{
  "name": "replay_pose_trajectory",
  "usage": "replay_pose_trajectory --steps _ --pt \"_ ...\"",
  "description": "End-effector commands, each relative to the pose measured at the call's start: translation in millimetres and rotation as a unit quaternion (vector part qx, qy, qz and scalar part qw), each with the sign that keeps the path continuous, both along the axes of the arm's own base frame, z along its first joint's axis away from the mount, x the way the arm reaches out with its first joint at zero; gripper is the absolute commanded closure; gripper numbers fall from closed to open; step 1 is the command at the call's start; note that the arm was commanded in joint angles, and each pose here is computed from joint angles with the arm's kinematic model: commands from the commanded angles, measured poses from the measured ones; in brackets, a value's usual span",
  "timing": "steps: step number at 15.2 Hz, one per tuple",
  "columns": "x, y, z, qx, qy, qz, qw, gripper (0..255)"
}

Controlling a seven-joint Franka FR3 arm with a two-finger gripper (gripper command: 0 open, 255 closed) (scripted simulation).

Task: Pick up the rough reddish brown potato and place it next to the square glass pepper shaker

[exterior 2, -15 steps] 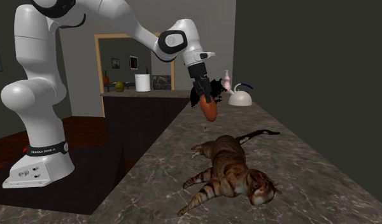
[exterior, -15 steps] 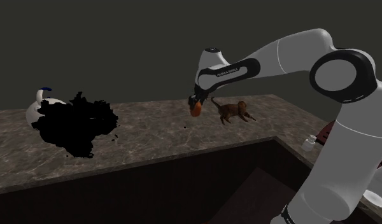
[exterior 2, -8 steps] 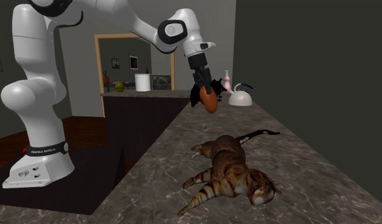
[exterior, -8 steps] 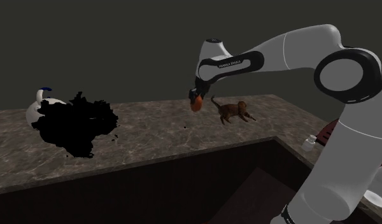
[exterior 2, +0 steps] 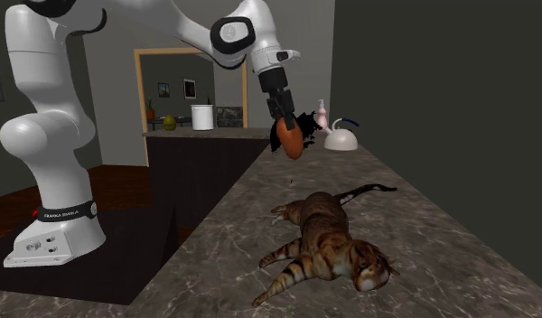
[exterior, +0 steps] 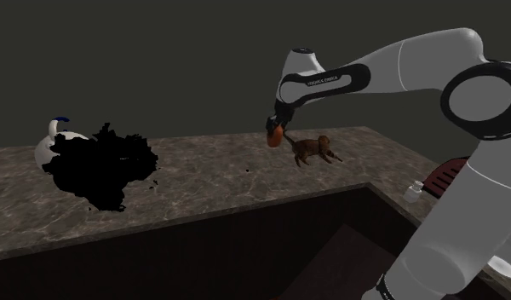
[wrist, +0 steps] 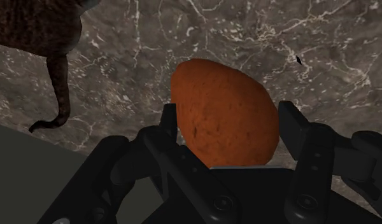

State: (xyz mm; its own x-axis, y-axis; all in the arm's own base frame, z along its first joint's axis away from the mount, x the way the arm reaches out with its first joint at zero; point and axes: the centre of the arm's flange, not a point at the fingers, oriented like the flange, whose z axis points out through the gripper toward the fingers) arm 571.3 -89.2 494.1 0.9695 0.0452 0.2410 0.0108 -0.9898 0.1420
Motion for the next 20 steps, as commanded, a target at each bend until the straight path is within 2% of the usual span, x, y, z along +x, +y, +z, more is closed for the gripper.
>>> replay_pose_trajectory --steps 1,20 --pt "-17.7 -21.6 0.8 0.0 0.0 0.0 1.0 255" --pt "-181.0 -211.9 1.0 0.0 0.0 0.0 1.0 255"
